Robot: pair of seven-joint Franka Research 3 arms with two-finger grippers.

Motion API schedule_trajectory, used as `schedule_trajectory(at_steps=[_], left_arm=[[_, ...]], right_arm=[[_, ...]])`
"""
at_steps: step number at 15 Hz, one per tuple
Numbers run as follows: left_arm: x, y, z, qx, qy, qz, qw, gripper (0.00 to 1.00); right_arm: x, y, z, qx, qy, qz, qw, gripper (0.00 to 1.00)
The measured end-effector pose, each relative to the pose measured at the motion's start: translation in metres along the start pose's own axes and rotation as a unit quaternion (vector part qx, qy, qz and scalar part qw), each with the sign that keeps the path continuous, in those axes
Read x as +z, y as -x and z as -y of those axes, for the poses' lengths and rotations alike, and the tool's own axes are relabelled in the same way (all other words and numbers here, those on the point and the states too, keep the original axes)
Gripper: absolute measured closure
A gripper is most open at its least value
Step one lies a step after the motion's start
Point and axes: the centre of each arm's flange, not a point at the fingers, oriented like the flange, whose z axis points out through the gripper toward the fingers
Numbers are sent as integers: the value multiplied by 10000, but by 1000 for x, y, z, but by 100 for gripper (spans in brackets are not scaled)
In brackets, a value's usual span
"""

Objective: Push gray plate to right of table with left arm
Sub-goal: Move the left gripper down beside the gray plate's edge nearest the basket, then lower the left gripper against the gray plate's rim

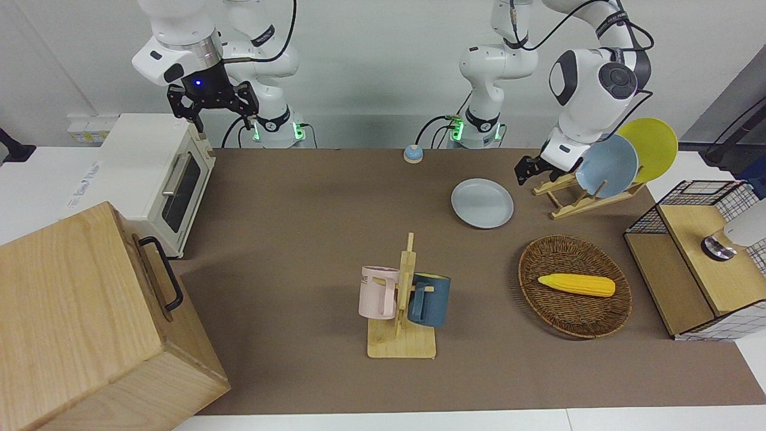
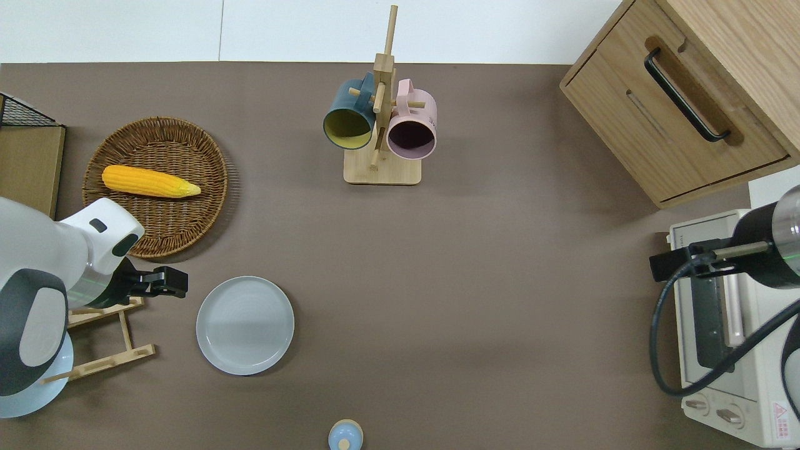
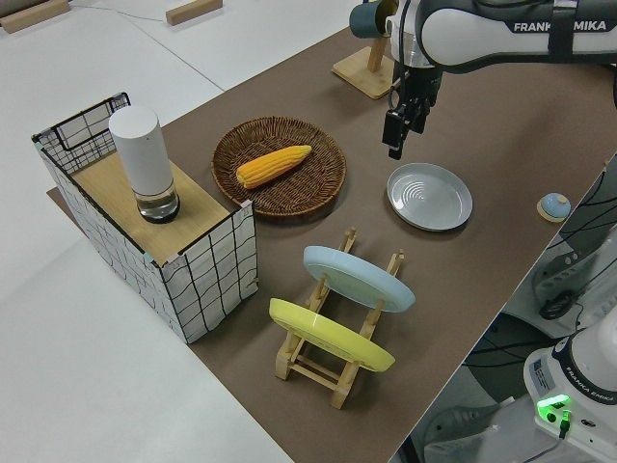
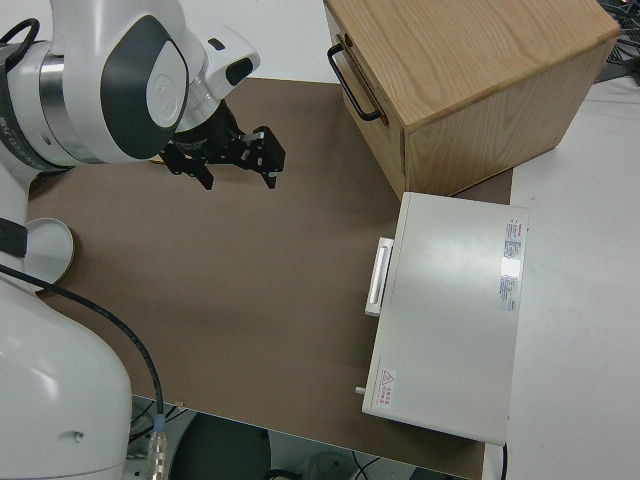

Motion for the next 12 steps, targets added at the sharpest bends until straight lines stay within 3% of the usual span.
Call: schedule_trajectory(at_steps=[2, 3, 6, 12], left_arm=[[30, 7, 6, -62, 57, 54, 9999, 10], [45, 11, 7, -42, 56, 50, 10000, 19], [81, 20, 12, -30, 126, 30, 9999, 24], [147, 40, 21, -102, 205, -95, 9997, 19]], right_arm=[[0, 0, 0, 0, 0, 0, 10000, 0], [0, 0, 0, 0, 0, 0, 10000, 0], [0, 0, 0, 0, 0, 0, 10000, 0], [0, 0, 0, 0, 0, 0, 10000, 0]])
